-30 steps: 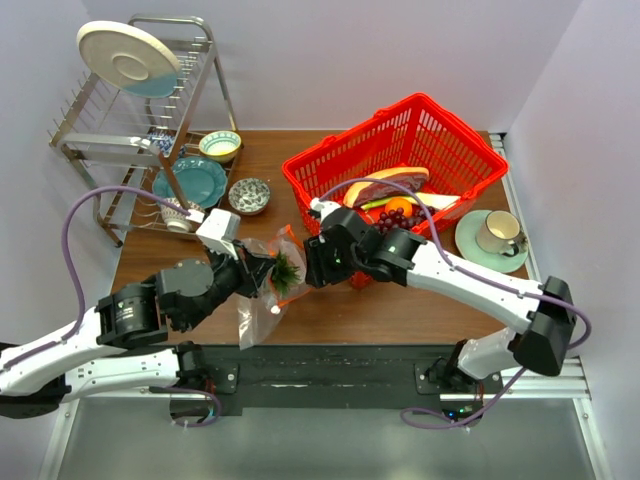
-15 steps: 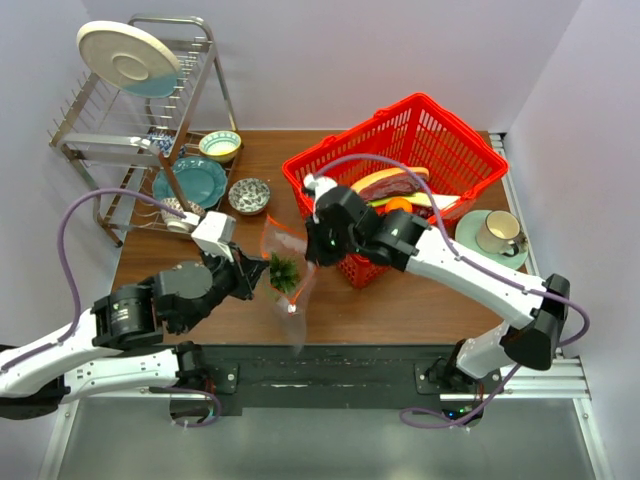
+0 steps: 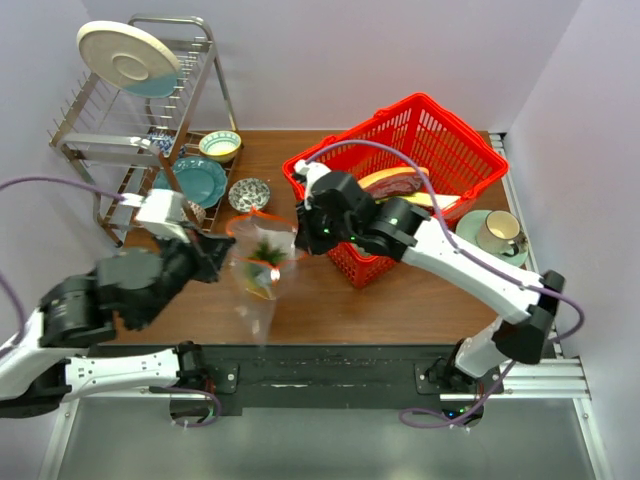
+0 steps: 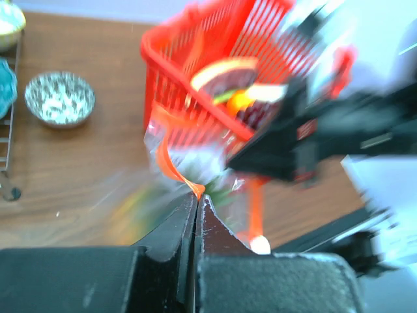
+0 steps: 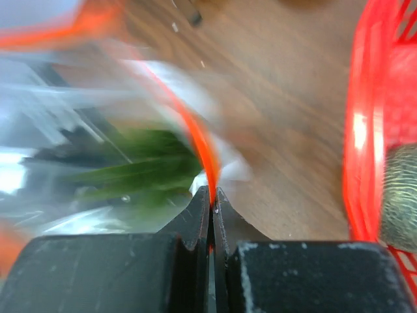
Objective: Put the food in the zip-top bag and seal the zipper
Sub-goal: Adjust the zipper food storage bag at the center of the board.
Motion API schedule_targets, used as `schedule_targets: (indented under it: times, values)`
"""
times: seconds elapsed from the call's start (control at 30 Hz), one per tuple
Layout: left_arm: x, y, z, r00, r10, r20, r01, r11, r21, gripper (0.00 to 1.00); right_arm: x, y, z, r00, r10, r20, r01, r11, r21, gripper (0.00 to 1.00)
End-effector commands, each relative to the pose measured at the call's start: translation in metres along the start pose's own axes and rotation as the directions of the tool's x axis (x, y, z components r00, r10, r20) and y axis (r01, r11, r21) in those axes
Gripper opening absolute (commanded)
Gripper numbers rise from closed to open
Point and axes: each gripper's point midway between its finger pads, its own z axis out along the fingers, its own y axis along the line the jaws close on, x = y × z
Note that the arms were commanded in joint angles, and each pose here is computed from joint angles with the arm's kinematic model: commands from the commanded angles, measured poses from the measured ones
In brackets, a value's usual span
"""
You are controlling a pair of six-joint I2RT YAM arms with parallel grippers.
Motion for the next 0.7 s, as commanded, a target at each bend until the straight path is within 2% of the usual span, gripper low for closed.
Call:
schedule_targets:
  times: [0.0, 0.13, 0.33, 0.67]
  values:
    - [0.015, 0.023, -0.001, 1.0, 0.026, -0.001, -0.026, 0.998, -0.054, 0.0, -0.024, 0.016, -0.007, 0.999, -0.012, 0.047, 0.015, 0.998, -0.056, 0.0]
    - [0.059, 0.013, 0.013, 0.998, -0.022, -0.063, 0.022, 1.0, 0.012, 0.0, -0.043, 0.025, -0.023, 0.994, -0.008, 0.113, 0.018, 0.996, -0.092, 0.0]
    - [0.04, 0.037, -0.001, 0.999, -0.001, -0.04, -0.002, 0.996, -0.087, 0.0, -0.018, 0.034, -0.001, 1.0, 0.01, 0.028, -0.006, 0.988, -0.155, 0.0]
    - [0.044, 0.052, -0.001, 0.999, 0.027, -0.034, -0.032, 0.989, -0.147, 0.0, -0.006, 0.032, 0.02, 1.0, 0.025, -0.003, -0.025, 0.987, -0.156, 0.01]
